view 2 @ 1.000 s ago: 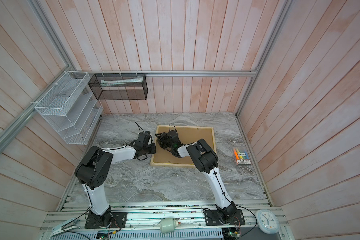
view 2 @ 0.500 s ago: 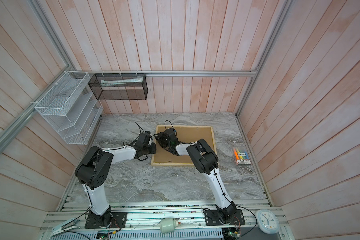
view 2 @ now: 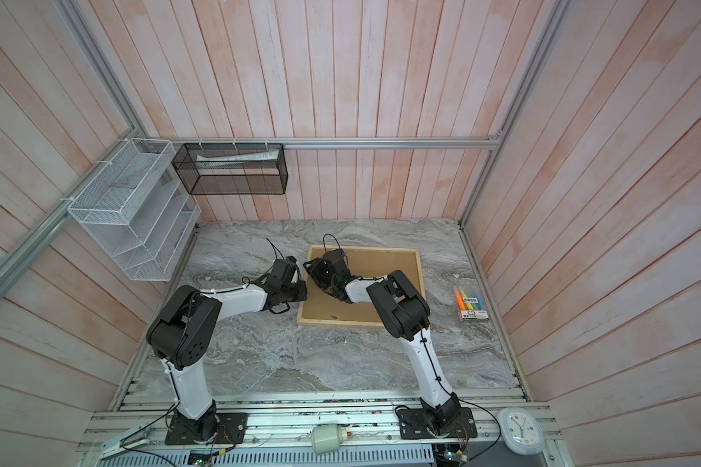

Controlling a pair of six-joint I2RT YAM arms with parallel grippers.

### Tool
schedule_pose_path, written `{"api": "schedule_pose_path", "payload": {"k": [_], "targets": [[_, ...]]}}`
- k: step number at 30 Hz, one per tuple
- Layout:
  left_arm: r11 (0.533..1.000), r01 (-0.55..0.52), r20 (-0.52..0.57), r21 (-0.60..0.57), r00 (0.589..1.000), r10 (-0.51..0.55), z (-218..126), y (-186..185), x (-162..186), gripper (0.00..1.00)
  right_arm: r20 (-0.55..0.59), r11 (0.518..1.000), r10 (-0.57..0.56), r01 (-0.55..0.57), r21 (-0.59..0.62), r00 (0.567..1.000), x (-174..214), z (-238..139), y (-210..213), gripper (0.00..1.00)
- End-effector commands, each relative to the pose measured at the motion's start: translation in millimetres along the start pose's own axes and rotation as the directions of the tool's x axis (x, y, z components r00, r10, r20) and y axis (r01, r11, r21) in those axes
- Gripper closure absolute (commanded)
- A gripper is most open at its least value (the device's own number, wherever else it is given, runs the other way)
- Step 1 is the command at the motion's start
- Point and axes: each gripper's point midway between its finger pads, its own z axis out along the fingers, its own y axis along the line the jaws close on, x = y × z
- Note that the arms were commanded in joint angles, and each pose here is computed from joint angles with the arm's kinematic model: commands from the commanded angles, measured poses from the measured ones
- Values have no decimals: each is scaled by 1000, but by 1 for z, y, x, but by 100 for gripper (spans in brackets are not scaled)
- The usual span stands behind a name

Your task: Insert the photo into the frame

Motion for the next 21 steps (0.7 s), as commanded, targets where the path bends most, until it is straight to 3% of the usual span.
{"api": "schedule_pose_path", "payload": {"k": [1,15,21], "targets": [[997,19,-234,73,972,-1,2,-10,66,91,7,990,42,-43,131,999,2,8,-54,48],[992,54,-249,116,968,-24,6,-11,69,91,1,992,23,-23,122,1000,-5,23,-49,48],[982,162,-205,94,969,-141,6,24,51,92,-38,978,-205,204,-28,978,-8,9,11,47]]}}
